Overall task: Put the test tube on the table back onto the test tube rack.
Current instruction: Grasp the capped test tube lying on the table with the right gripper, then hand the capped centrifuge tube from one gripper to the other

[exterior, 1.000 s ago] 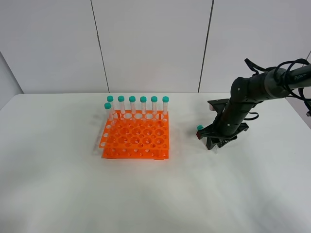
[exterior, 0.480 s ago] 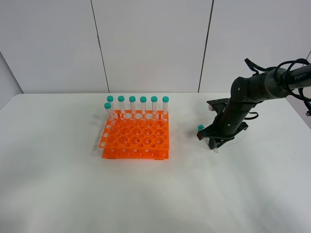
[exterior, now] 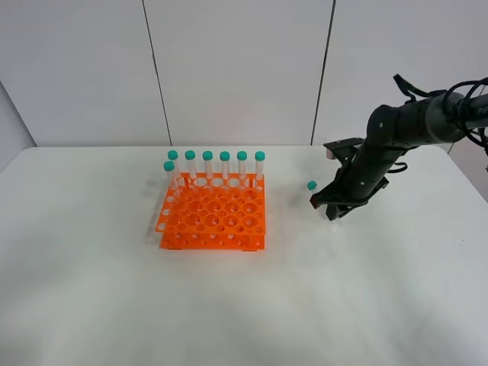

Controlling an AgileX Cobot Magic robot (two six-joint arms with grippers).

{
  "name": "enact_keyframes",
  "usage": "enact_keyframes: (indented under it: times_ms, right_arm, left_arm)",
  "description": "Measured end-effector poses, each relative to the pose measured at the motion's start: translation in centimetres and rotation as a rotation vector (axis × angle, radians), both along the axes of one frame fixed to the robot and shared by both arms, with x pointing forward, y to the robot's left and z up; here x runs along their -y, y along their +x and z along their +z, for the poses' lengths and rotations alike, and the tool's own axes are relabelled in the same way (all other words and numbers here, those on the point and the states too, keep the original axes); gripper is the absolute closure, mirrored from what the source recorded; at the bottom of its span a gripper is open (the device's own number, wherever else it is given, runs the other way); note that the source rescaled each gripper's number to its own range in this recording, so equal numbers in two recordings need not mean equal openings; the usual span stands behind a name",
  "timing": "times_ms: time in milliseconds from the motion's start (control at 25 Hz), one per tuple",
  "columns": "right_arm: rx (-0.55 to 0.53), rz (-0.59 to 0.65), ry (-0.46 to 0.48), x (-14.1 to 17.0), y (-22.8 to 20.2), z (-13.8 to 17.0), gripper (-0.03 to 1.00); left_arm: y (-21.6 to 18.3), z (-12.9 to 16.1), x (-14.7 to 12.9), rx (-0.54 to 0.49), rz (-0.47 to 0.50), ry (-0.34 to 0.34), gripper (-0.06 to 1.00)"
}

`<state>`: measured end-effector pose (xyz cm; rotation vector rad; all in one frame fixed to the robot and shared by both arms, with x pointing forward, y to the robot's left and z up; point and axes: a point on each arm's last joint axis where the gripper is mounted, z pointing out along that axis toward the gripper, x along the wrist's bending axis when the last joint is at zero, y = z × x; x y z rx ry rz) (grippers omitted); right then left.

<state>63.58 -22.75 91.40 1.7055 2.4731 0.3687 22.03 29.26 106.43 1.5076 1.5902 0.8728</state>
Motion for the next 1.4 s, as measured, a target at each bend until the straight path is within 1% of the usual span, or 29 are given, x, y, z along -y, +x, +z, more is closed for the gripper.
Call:
enact_keyframes:
  times_ms: [120,280,640,760,880,1000,1120,1280,1400]
  right_arm:
    - [0.056,0.0,0.025,-0.2,0.3,2.3,0.96]
    - [0.115,0.004,0.043,-0.3,0.3,4.6,0.96]
    - [0.186,0.023,0.076,-0.4,-0.4,7.9,0.96]
    - [0.241,0.039,0.108,-0.6,-0.7,9.6,0.96]
    - [0.33,0.095,0.118,-1.4,-1.2,11.7,0.96]
    - [0.424,0.155,0.126,-3.2,-1.9,13.6,0.96]
    - [0.509,0.235,0.129,-5.9,-2.9,15.1,0.96]
    - [0.611,0.343,0.132,-9.8,-4.0,15.9,0.96]
    - [0.697,0.391,0.174,-12.6,-4.9,16.6,0.96]
  left_arm:
    - [0.0,0.0,0.0,-0.001,0.0,0.0,-0.06]
    - [0.0,0.0,0.0,-0.001,0.0,0.0,-0.06]
    - [0.0,0.0,0.0,-0.001,0.0,0.0,-0.06]
    - [0.0,0.0,0.0,-0.001,0.0,0.0,-0.06]
    - [0.0,0.0,0.0,-0.001,0.0,0.0,-0.06]
    - [0.0,0.0,0.0,-0.001,0.0,0.0,-0.06]
    - [0.0,0.0,0.0,-0.001,0.0,0.0,-0.06]
    - [0.0,0.0,0.0,-0.001,0.0,0.0,-0.06]
    - [0.0,0.0,0.0,-0.001,0.0,0.0,-0.06]
